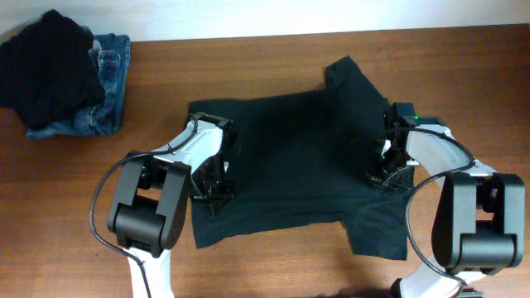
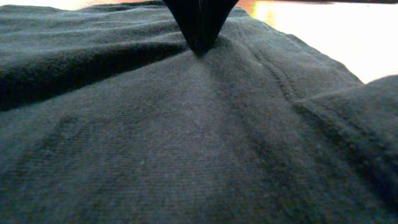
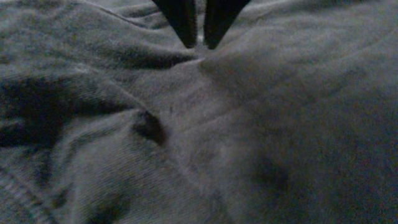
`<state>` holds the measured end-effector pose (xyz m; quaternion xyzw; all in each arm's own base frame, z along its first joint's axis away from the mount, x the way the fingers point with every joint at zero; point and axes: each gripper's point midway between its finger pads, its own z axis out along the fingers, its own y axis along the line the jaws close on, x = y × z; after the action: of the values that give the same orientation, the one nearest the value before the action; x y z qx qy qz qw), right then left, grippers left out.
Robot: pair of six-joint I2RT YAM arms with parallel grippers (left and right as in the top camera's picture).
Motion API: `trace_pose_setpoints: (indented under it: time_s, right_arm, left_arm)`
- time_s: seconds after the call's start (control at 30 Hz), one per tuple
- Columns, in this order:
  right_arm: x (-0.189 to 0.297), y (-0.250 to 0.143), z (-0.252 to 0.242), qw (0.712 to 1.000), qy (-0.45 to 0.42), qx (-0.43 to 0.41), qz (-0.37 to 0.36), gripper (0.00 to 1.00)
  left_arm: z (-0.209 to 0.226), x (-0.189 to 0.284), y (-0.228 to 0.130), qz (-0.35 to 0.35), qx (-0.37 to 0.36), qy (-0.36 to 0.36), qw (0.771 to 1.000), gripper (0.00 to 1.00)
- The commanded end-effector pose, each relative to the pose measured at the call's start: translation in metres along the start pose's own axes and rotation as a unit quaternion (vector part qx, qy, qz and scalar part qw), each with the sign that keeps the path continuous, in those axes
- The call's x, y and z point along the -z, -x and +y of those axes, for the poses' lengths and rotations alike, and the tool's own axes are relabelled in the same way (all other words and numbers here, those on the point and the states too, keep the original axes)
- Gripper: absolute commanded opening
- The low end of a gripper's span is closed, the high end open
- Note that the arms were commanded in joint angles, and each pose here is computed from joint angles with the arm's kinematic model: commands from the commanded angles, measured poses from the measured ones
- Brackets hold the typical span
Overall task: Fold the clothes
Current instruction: 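Lower both grippers onto the shirt's left and right sides and grasp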
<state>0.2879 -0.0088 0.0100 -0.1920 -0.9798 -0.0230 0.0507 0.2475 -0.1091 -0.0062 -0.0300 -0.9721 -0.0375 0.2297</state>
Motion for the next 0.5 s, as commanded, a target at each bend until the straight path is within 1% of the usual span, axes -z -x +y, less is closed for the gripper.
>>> trace_pose_setpoints:
  time_s: [0.0,0.17,0.2,0.47]
  right_arm:
    - [-0.007,-0.001,-0.009,1.000,-0.013,-0.014,0.005,0.08]
    - [-0.008,0.000,-0.022,0.999,-0.015,-0.033,0.009,0.07]
    - [-0.008,-0.001,-0.025,0.999,-0.015,-0.038,0.011,0.04]
    - [-0.008,-0.002,-0.034,0.998,-0.016,-0.054,0.017,0.04]
  left_arm:
    - [0.005,-0.031,-0.004,0.033,0.008,0.019,0.999,0.01]
    - [0.006,-0.031,-0.002,0.029,0.007,0.021,0.999,0.01]
    - [0.006,-0.031,-0.002,0.029,0.007,0.021,0.999,0.01]
    - [0.006,-0.031,-0.002,0.029,0.007,0.021,0.999,0.01]
